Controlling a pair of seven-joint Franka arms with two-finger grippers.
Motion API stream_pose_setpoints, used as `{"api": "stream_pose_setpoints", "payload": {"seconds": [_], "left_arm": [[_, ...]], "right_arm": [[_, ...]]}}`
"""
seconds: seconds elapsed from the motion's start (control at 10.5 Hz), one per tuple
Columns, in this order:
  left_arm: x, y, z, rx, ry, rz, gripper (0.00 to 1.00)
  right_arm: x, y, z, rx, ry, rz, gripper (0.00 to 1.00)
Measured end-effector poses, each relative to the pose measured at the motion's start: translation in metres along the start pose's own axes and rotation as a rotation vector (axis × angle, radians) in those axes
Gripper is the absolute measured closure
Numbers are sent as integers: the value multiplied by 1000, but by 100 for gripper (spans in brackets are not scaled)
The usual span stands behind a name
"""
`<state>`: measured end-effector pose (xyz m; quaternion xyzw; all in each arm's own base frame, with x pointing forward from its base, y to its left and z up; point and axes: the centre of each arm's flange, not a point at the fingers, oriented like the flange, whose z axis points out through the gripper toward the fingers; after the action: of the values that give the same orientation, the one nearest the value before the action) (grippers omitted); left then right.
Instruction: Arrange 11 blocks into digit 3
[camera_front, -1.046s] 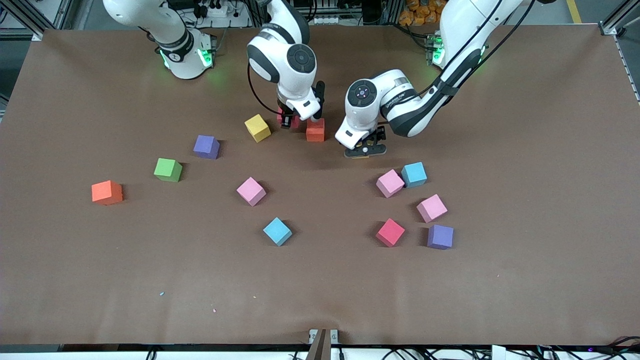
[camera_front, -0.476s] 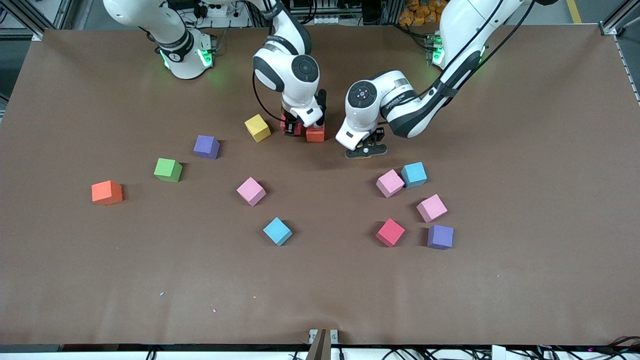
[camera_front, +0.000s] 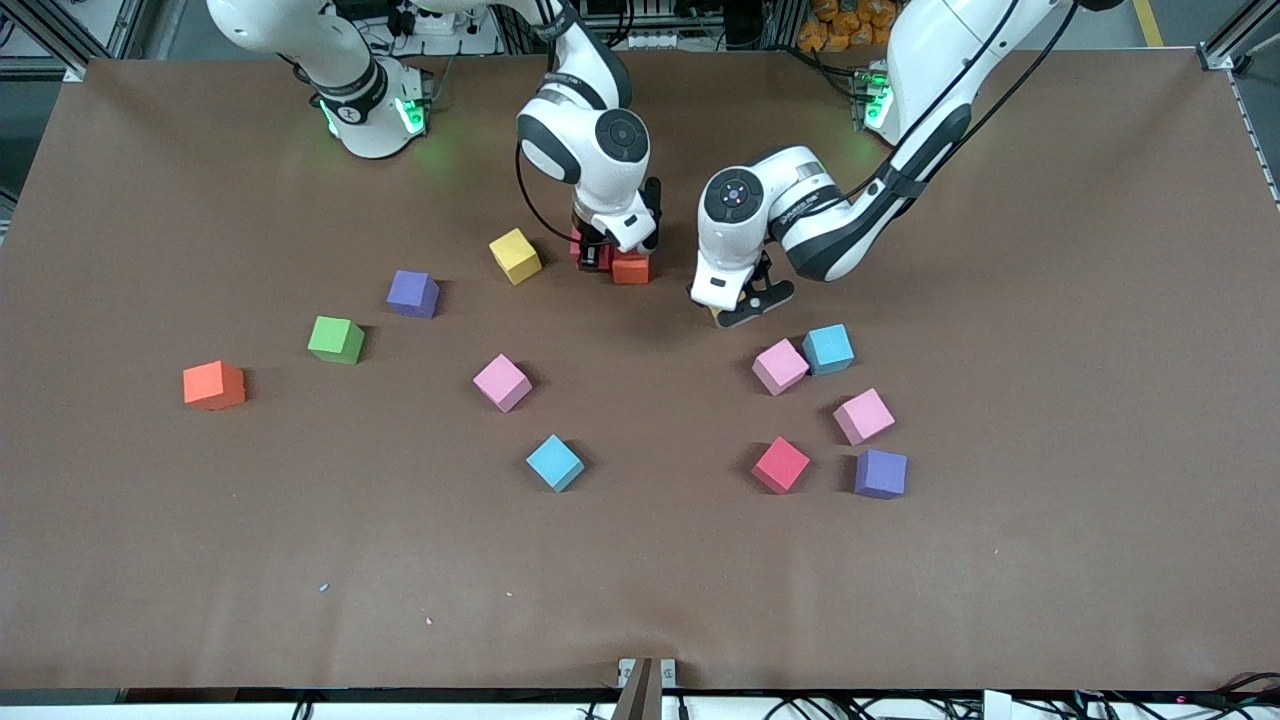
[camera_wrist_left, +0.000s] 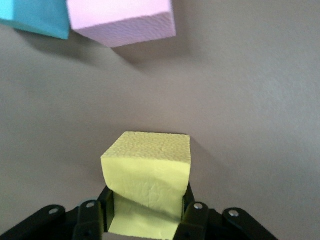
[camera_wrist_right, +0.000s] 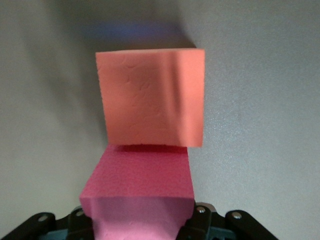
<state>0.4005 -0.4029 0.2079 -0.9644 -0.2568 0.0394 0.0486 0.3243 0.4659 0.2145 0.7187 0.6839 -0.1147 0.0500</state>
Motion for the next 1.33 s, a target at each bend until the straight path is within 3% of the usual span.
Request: {"api": "stream_pose_setpoints", "payload": {"seconds": [0.38,0.86,1.33], "left_arm": [[-9,4,-4,-5,-63,-306,47],[-13,10,-11,-37,-83,-571,47],[-14,12,-12,-53,-102,-688,47]], "right_arm": [[9,5,8,-3,-4,-2,44],[19,10,20,-4,-14,-5,44],[22,11,25,-3,-20,-6,41]]}}
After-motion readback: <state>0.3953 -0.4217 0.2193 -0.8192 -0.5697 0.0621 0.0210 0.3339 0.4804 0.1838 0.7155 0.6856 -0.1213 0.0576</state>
